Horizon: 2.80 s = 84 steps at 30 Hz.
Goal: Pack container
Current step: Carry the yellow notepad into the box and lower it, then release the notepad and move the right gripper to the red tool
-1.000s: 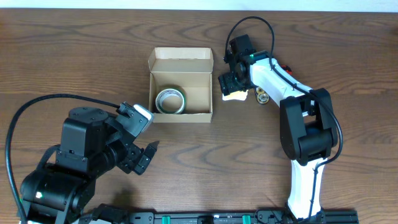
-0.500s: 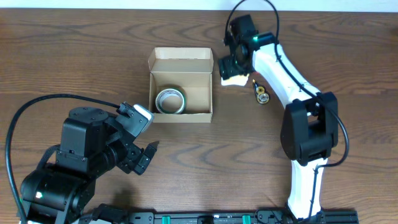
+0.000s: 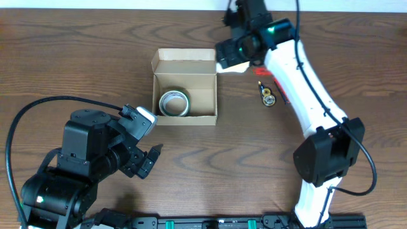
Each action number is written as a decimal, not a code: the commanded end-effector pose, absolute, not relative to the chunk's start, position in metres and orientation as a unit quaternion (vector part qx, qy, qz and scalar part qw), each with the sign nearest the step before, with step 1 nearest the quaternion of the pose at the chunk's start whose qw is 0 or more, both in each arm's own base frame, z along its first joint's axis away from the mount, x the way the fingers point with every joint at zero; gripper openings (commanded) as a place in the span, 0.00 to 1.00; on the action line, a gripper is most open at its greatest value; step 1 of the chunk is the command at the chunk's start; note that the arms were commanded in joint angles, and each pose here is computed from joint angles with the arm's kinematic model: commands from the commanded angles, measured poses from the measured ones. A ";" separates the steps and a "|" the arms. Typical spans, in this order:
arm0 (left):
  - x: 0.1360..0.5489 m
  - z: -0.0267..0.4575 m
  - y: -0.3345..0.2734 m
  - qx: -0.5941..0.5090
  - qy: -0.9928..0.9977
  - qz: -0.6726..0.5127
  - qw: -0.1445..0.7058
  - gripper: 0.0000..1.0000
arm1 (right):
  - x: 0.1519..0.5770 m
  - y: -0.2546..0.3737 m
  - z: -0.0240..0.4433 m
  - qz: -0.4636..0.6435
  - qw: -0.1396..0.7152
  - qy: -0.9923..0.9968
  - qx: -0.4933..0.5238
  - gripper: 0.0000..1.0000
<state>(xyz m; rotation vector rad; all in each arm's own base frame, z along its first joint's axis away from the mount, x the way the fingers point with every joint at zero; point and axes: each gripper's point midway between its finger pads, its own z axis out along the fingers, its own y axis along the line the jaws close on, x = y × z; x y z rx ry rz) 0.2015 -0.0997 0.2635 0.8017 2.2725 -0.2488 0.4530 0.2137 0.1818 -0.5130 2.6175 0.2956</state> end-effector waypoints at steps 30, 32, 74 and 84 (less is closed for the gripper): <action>0.202 0.269 -0.099 0.312 0.875 -0.092 0.359 0.95 | 0.370 0.368 0.110 0.118 0.162 0.947 -0.251 0.81; 0.202 0.269 -0.099 0.312 0.875 -0.092 0.359 0.95 | 0.370 0.368 0.105 0.118 0.157 0.950 -0.242 0.81; 0.202 0.269 -0.099 0.312 0.875 -0.092 0.359 0.95 | 0.389 0.337 0.179 0.160 0.210 0.947 -0.182 0.99; 0.202 0.269 -0.099 0.312 0.875 -0.092 0.359 0.95 | 0.447 0.211 0.242 0.077 0.303 0.921 -0.234 0.99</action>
